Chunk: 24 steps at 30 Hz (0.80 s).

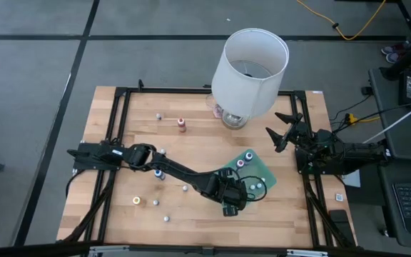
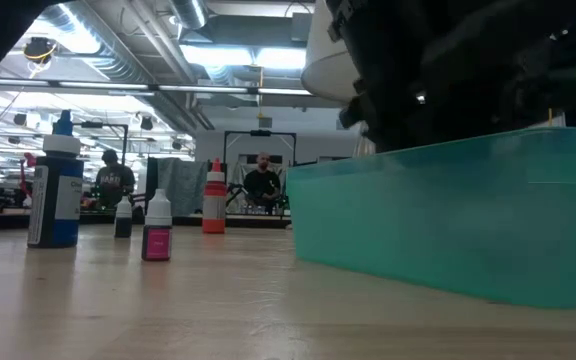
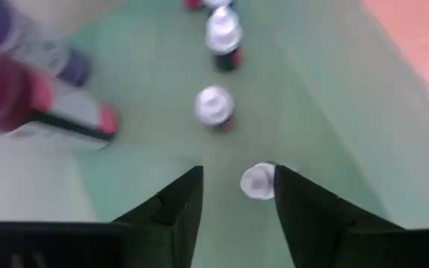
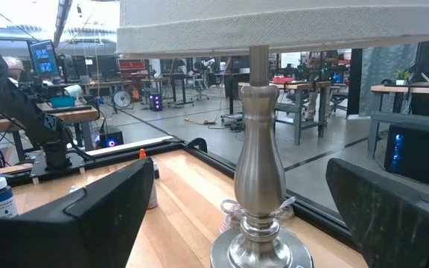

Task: Pick & Place food coloring
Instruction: Put the small purple food coloring bottle into the green bin, then put the small black food coloring bottle into the green bin

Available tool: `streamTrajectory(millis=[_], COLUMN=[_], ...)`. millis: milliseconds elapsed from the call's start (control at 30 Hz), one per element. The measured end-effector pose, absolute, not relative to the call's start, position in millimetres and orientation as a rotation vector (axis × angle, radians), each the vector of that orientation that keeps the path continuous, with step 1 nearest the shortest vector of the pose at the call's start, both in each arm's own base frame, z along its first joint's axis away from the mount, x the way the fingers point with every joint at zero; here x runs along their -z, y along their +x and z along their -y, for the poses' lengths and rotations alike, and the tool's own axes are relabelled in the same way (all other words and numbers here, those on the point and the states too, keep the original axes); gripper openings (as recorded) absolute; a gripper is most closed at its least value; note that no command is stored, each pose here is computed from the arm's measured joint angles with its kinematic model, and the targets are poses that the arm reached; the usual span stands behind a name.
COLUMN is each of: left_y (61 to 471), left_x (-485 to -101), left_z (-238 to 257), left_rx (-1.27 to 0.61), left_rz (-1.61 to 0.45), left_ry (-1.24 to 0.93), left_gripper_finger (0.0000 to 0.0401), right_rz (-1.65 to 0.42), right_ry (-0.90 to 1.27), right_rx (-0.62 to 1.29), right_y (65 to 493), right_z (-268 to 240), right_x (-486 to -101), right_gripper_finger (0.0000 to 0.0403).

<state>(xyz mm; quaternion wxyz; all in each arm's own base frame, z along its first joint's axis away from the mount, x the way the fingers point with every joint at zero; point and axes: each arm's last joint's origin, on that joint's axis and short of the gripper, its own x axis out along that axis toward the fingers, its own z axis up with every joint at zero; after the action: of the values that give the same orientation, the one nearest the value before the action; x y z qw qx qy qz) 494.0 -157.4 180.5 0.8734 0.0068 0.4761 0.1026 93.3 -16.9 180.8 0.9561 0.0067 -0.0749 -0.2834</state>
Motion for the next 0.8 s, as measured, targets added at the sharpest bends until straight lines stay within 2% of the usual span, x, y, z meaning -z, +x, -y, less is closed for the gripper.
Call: streamTrajectory(millis=[200,333,800], left_y=[487,480,468], left_x=[-194,-206,-237], left_z=[151,145,134], left_rx=[-0.298,-0.373,-0.421], left_rz=[-0.997,-0.996,-0.978], left_ry=[0.042,0.086,0.111], left_gripper_finger=[0.0220,0.0242,0.0246], right_rz=[0.152,0.151,0.151], right_ry=[0.014,0.013,0.013], right_rx=[0.575,0.575,0.575], right_y=[93,93,93], right_z=[17,17,17], right_x=[-181,-181,-181], right_gripper_finger=[0.0397,0.0397,0.0397])
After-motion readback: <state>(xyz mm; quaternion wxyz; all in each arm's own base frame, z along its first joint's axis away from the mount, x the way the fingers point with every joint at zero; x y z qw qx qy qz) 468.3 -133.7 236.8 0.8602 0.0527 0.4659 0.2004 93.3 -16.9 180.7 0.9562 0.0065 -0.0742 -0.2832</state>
